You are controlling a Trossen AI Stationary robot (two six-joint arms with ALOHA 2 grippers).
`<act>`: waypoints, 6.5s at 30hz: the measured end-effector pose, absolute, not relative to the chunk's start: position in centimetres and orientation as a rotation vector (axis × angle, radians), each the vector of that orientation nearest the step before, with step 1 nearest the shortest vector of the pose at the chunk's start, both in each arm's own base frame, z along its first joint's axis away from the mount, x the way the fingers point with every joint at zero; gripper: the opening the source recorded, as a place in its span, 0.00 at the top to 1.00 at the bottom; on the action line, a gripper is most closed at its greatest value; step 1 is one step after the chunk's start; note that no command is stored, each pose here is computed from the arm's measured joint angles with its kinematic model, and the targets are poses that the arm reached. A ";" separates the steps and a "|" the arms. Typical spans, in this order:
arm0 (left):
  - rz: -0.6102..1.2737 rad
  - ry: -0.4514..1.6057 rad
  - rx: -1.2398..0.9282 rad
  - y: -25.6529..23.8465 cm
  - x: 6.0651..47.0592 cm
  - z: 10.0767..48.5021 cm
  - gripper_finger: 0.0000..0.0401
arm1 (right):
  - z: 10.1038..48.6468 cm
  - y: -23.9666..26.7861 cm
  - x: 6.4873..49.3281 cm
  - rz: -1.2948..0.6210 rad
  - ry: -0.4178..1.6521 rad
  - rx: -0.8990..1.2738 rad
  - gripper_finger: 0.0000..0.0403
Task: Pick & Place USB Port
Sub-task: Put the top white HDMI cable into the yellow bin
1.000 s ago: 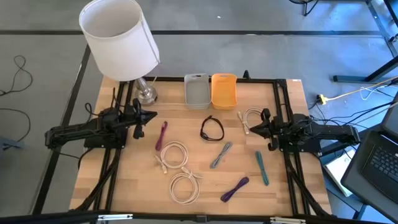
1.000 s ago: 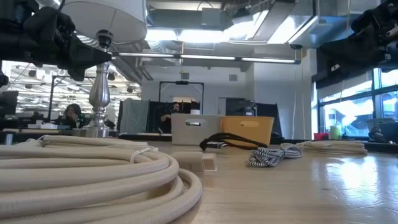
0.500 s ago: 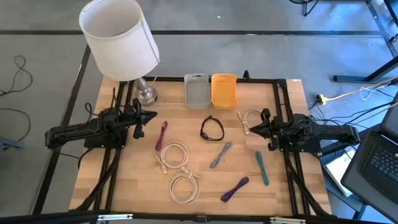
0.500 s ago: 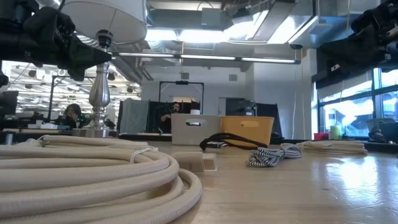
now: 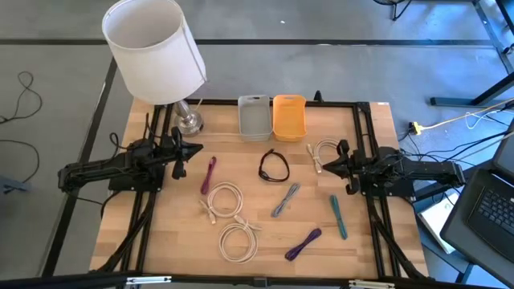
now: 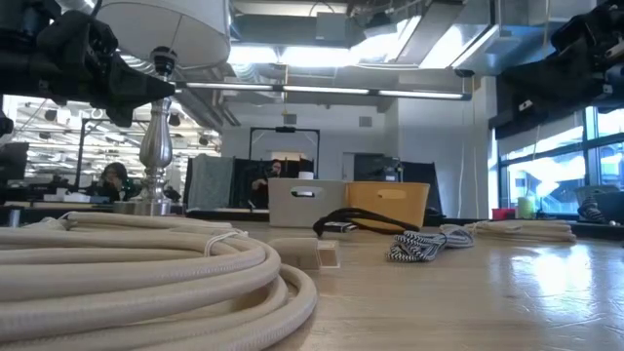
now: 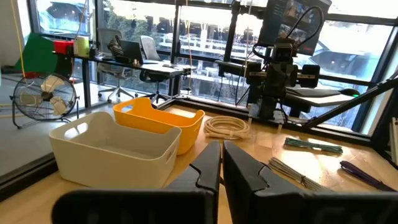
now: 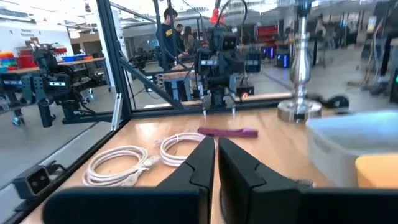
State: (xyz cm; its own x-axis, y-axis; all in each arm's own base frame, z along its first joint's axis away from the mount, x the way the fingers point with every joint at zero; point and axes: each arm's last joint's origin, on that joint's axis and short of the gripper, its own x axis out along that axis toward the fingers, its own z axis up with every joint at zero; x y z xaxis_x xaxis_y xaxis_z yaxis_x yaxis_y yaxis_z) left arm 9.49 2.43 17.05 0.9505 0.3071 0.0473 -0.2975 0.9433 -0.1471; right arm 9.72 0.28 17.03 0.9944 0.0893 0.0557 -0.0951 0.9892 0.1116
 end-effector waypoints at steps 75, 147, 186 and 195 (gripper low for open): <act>0.418 0.093 -0.923 1.9 13.4 14.4 0.99 | 18.7 -4.2 15.6 -0.978 1.160 0.577 0.93; 0.426 0.093 -0.862 1.9 13.4 14.5 0.99 | 26.6 -10.0 14.5 -1.170 1.150 0.579 0.96; 0.425 0.112 -0.817 1.9 13.4 14.4 0.99 | 20.7 -19.5 21.8 -0.491 0.505 0.867 0.96; 0.425 0.111 -0.817 1.9 13.4 14.4 0.99 | 17.3 -21.7 22.2 -0.571 0.566 0.878 0.96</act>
State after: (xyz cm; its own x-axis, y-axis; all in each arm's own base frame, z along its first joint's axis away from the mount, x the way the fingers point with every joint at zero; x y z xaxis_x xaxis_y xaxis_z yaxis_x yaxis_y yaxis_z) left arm 13.39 1.93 14.39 0.9103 0.3241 -0.2575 -0.4087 0.6057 -0.6827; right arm 22.16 -21.65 17.28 0.7132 -0.2242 -0.6641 0.6657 0.5133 0.5416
